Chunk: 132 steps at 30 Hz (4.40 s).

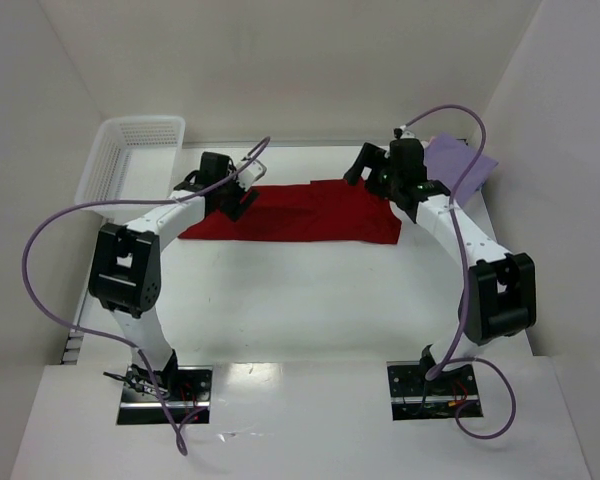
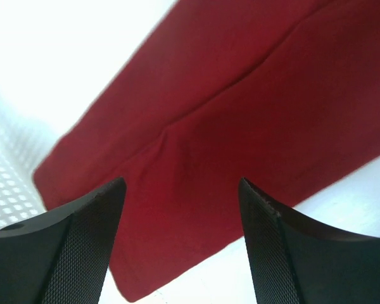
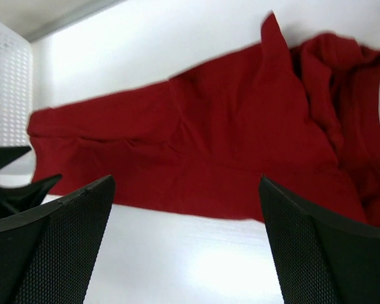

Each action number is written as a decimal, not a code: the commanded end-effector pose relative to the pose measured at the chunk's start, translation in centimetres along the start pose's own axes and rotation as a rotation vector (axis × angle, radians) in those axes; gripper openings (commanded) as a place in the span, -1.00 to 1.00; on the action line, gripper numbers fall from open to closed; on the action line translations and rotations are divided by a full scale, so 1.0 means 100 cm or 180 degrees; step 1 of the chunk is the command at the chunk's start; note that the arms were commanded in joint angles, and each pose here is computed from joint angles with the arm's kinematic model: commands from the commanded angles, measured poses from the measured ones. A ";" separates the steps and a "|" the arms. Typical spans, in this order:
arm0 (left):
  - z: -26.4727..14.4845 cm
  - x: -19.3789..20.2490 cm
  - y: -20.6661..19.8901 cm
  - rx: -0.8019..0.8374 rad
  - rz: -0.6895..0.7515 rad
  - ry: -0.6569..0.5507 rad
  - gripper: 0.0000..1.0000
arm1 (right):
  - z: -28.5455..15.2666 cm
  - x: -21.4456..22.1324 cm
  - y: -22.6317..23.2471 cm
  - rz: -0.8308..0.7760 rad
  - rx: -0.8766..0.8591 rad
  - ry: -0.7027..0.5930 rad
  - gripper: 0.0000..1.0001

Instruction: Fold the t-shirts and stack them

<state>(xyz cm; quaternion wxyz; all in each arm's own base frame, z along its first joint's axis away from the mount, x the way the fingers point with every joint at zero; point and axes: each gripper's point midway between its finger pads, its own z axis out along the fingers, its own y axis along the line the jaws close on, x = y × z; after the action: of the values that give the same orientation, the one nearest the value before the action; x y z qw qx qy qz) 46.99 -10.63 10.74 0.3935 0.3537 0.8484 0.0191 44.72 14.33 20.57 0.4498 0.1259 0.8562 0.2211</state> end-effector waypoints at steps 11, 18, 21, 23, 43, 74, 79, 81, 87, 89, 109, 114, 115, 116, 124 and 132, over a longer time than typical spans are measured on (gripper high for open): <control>0.037 0.065 0.021 -0.0411 -0.0052 0.0806 0.61 | -0.011 0.011 -0.004 0.0039 -0.0050 0.0058 0.98; 0.032 0.095 -0.014 -0.0090 -0.0140 0.1326 0.61 | 0.001 0.018 -0.009 0.0046 -0.0008 0.0124 0.98; 0.023 0.111 -0.038 -0.0133 -0.0174 0.1661 0.61 | 0.002 0.015 -0.007 0.0043 -0.0026 0.0095 0.98; 0.019 0.116 -0.057 -0.0091 -0.0383 0.1759 0.61 | 0.002 0.015 -0.007 0.0043 -0.0026 0.0095 0.98; -0.063 0.081 -0.224 0.0644 -0.1241 0.1809 0.92 | 0.032 0.060 -0.056 0.0184 0.0551 0.0404 0.98; -0.128 0.081 -0.273 0.0912 -0.1502 0.1584 0.98 | 0.141 0.148 -0.027 -0.0230 0.0741 0.1006 0.98; -0.135 0.069 -0.243 0.0439 -0.1584 0.1390 0.98 | 0.165 0.146 0.018 -0.0291 0.0462 0.0995 0.98; -0.142 0.062 -0.224 0.0183 -0.1668 0.1195 0.98 | 0.169 0.149 0.027 -0.0308 0.0392 0.1009 0.98; -0.151 0.045 -0.205 -0.0033 -0.1941 0.0724 0.98 | 0.184 0.152 0.073 -0.0281 -0.0081 0.0969 0.98; -0.149 0.045 -0.208 0.0019 -0.1966 0.0674 0.98 | 0.192 0.157 0.076 -0.0272 -0.0146 0.1013 0.98; -0.103 0.105 -0.214 -0.0582 -0.2541 0.0942 0.98 | 0.066 0.045 0.121 -0.0481 -0.0540 0.0232 0.98; -0.084 0.124 -0.224 -0.0616 -0.2473 0.1217 0.98 | 0.026 0.046 0.107 -0.0412 -0.0502 0.0145 0.98; -0.082 0.124 -0.229 -0.0537 -0.2446 0.1281 0.98 | 0.020 0.043 0.106 -0.0409 -0.0491 0.0102 0.98; -0.076 0.130 -0.234 -0.0528 -0.2426 0.1362 0.98 | 0.008 0.033 0.109 -0.0399 -0.0513 0.0005 0.98; -0.066 0.110 -0.254 -0.0091 -0.2378 0.1330 0.98 | -0.016 0.017 0.067 -0.0285 -0.0289 -0.0120 0.98; -0.058 0.063 -0.311 0.1010 -0.2084 0.1298 0.98 | -0.017 0.012 0.029 -0.0161 -0.0054 -0.0156 0.98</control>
<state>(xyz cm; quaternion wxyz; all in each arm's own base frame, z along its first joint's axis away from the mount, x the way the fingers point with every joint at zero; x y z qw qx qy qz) 23.88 -23.17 1.68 0.1978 0.0527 0.9773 -0.0549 42.60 17.72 20.01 0.4495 0.0972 0.8621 0.2130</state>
